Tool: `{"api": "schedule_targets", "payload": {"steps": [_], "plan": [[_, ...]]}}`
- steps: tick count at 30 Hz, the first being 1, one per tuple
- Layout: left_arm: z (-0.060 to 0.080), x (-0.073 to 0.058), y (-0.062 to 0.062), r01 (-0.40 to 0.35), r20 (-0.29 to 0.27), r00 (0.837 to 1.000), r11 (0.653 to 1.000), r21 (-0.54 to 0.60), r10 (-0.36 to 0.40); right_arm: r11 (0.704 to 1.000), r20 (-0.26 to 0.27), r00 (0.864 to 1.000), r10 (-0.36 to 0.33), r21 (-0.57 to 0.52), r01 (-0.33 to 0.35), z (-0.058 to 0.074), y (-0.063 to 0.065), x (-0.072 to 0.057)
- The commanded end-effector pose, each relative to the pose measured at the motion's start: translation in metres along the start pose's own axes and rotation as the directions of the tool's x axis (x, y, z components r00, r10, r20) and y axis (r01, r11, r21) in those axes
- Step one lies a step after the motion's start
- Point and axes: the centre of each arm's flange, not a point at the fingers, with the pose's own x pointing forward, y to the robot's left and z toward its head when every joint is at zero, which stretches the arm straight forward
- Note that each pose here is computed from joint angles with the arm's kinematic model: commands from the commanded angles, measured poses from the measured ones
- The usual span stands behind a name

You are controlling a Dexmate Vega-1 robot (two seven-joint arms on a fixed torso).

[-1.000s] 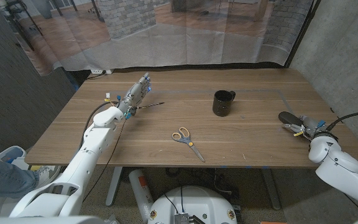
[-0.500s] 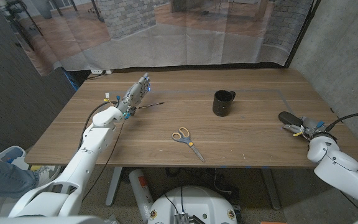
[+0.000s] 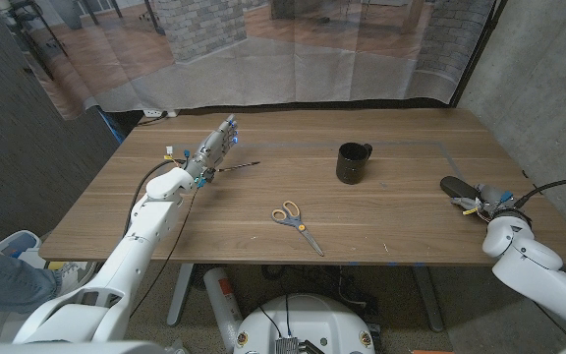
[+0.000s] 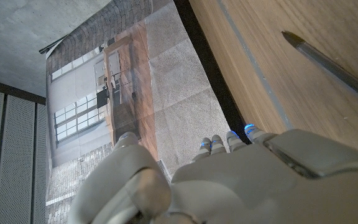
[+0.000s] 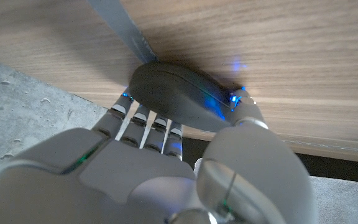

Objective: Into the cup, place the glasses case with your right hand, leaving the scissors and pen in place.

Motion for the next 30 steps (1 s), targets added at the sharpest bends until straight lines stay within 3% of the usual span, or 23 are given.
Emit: {"api": "schedule_targets", "payload": {"steps": [1,20,30], "plan": [[-0.001,0.0,-0.001,0.002,-0.006,1.0,1.0,0.0,-0.002,0.999,0.005,0.999,-0.053,0.012,0.053,0.003,-0.003,-0.003],[-0.002,0.001,-0.001,0.008,-0.003,1.0,1.0,-0.002,-0.008,0.993,0.063,0.991,-0.12,0.007,0.119,0.017,-0.016,-0.01],[-0.003,0.0,0.001,0.004,-0.006,1.0,1.0,-0.002,-0.004,0.997,0.021,0.997,-0.072,-0.011,0.073,0.015,-0.012,-0.004]]}}
